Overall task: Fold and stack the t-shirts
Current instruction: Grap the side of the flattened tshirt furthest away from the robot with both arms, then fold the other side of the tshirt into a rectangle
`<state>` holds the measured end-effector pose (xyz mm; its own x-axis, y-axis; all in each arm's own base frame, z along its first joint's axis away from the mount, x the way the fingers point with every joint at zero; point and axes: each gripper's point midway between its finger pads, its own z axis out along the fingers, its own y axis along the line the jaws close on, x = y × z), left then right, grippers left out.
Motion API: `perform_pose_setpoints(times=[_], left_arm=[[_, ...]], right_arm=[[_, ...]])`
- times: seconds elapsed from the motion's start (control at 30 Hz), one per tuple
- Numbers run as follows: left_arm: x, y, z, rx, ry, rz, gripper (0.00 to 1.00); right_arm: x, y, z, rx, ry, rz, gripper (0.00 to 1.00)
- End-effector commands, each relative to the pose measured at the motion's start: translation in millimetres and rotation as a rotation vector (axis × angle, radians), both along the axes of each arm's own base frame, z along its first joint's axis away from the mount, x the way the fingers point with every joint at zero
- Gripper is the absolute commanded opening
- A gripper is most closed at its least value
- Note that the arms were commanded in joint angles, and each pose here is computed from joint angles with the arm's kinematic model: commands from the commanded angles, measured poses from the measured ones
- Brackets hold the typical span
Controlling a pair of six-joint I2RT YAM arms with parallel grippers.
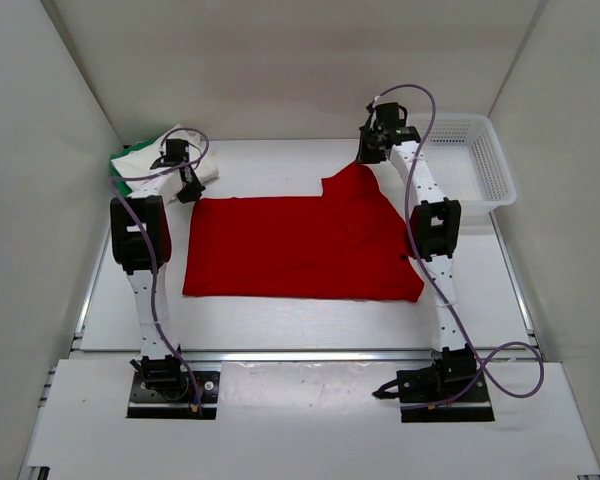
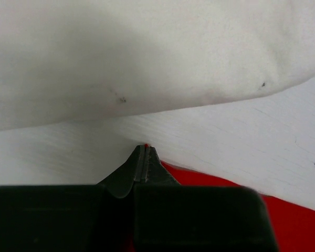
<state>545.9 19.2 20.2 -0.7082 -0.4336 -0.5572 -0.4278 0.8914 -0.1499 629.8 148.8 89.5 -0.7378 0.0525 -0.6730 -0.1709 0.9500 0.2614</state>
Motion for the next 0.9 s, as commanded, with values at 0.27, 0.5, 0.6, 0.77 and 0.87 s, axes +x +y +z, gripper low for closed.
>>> perform_pose_setpoints(times=[0.27, 0.5, 0.6, 0.77, 0.87], left_arm=[[-13.3, -23.1, 102.3, -0.089, -0.241, -0.032, 0.0], [-43.1, -30.1, 127.4, -0.107, -0.306, -0.046, 0.0], [-55.5, -27.8, 123.0, -0.144, -0.295, -0.046, 0.0], [-67.1, -27.5, 117.1, -0.168, -0.28, -0.047, 0.0], [-73.1, -28.0, 114.8, -0.191, -0.274, -0.042, 0.0]], right_arm=[[-48.7, -5.1, 106.6, -0.03, -0.03, 0.011, 0.0], [-93.6, -4.6, 123.0, -0.12, 0.01, 0.01, 0.0], [-118.8, 6.5, 119.6, -0.14, -0.005, 0.02, 0.0], [-173.7, -15.8, 110.1, -0.056, -0.054, -0.02, 0.0], [-200.4, -28.2, 103.0, -0.063, -0.06, -0.051, 0.0]])
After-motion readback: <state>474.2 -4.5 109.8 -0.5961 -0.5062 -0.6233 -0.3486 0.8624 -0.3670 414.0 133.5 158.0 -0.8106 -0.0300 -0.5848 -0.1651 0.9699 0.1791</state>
